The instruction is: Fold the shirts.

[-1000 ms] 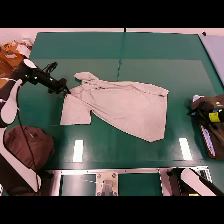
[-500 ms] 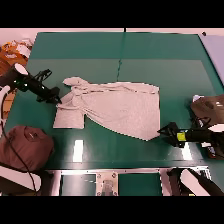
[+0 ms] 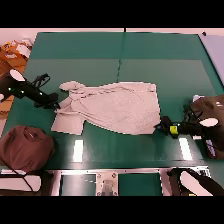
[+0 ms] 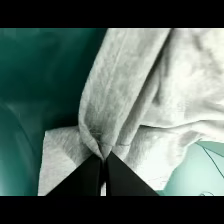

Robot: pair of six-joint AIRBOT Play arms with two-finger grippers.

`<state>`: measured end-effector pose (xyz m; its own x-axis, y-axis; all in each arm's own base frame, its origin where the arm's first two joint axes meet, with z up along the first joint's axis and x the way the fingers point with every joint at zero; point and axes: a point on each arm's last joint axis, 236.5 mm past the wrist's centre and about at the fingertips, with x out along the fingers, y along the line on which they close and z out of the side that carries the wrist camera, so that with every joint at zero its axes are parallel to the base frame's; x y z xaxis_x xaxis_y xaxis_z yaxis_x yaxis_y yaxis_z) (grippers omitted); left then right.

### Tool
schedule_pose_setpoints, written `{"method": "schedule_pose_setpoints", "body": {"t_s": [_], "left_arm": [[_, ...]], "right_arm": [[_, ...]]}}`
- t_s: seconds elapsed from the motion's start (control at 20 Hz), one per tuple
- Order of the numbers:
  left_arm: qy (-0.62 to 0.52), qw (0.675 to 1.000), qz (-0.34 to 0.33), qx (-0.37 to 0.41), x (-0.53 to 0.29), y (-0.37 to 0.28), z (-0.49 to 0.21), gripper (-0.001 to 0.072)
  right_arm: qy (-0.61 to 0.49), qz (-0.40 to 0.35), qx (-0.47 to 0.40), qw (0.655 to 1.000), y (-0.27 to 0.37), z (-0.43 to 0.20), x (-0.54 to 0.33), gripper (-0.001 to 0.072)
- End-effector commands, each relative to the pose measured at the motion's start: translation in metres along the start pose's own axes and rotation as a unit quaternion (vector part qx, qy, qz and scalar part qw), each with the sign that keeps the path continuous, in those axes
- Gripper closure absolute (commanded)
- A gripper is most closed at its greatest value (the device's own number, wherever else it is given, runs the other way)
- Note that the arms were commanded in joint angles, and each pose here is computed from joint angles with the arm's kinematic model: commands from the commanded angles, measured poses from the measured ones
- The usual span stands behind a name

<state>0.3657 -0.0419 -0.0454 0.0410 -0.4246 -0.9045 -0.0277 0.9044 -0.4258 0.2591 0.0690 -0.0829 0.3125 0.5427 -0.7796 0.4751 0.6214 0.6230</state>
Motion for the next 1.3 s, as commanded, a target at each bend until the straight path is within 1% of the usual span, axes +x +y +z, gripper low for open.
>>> {"method": "schedule_pose_setpoints", "body": {"t_s": [0.0,0.1,0.15,0.2,0.3,0.4,0.5,0.6,0.65,0.7,0.75,0.8,0.9,1.0,1.1,1.2,1.25], "left_arm": [[-0.104,0.994,0.002,0.046,-0.072,-0.037,0.017,0.0686],[-0.207,0.973,0.008,0.100,-0.152,-0.078,0.026,0.0685],[-0.266,0.956,0.009,0.127,-0.198,-0.102,0.025,0.0686],[-0.333,0.929,0.013,0.158,-0.249,-0.129,0.020,0.0685],[-0.463,0.860,0.025,0.213,-0.351,-0.181,-0.008,0.0685],[-0.574,0.777,0.036,0.257,-0.440,-0.228,-0.058,0.0685],[-0.648,0.703,0.042,0.289,-0.502,-0.263,-0.114,0.0685],[-0.690,0.653,0.045,0.310,-0.534,-0.285,-0.163,0.0685],[-0.701,0.639,0.044,0.314,-0.542,-0.291,-0.181,0.0684],[-0.706,0.632,0.043,0.316,-0.545,-0.294,-0.191,0.0685],[-0.704,0.635,0.043,0.317,-0.543,-0.294,-0.194,0.0685],[-0.695,0.644,0.043,0.317,-0.537,-0.292,-0.193,0.0684],[-0.672,0.673,0.038,0.307,-0.521,-0.285,-0.183,0.0684],[-0.643,0.709,0.028,0.288,-0.497,-0.271,-0.157,0.0684],[-0.598,0.757,0.008,0.265,-0.459,-0.254,-0.120,0.0684],[-0.535,0.809,-0.040,0.241,-0.406,-0.241,-0.080,0.0684],[-0.502,0.830,-0.068,0.233,-0.375,-0.236,-0.057,0.0684]], "right_arm": [[-0.045,0.052,-0.097,0.993,0.077,0.038,-0.053,0.0700],[-0.132,0.086,-0.178,0.971,0.151,0.068,-0.126,0.0700],[-0.181,0.101,-0.215,0.954,0.186,0.075,-0.169,0.0699],[-0.236,0.111,-0.247,0.933,0.218,0.078,-0.219,0.0699],[-0.343,0.118,-0.293,0.885,0.265,0.072,-0.313,0.0699],[-0.436,0.120,-0.329,0.829,0.299,0.048,-0.393,0.0699],[-0.505,0.123,-0.345,0.782,0.320,0.015,-0.452,0.0699],[-0.552,0.118,-0.361,0.742,0.334,-0.017,-0.488,0.0699],[-0.566,0.116,-0.369,0.728,0.338,-0.030,-0.497,0.0699],[-0.575,0.114,-0.373,0.719,0.340,-0.039,-0.502,0.0699],[-0.576,0.111,-0.375,0.717,0.340,-0.043,-0.503,0.0699],[-0.571,0.109,-0.376,0.721,0.338,-0.043,-0.499,0.0699],[-0.557,0.104,-0.370,0.736,0.332,-0.036,-0.489,0.0699],[-0.537,0.103,-0.351,0.760,0.319,-0.016,-0.472,0.0699],[-0.502,0.096,-0.321,0.797,0.295,0.016,-0.440,0.0699],[-0.457,0.093,-0.295,0.834,0.265,0.052,-0.397,0.0699],[-0.434,0.098,-0.278,0.851,0.249,0.072,-0.372,0.0699]]}}
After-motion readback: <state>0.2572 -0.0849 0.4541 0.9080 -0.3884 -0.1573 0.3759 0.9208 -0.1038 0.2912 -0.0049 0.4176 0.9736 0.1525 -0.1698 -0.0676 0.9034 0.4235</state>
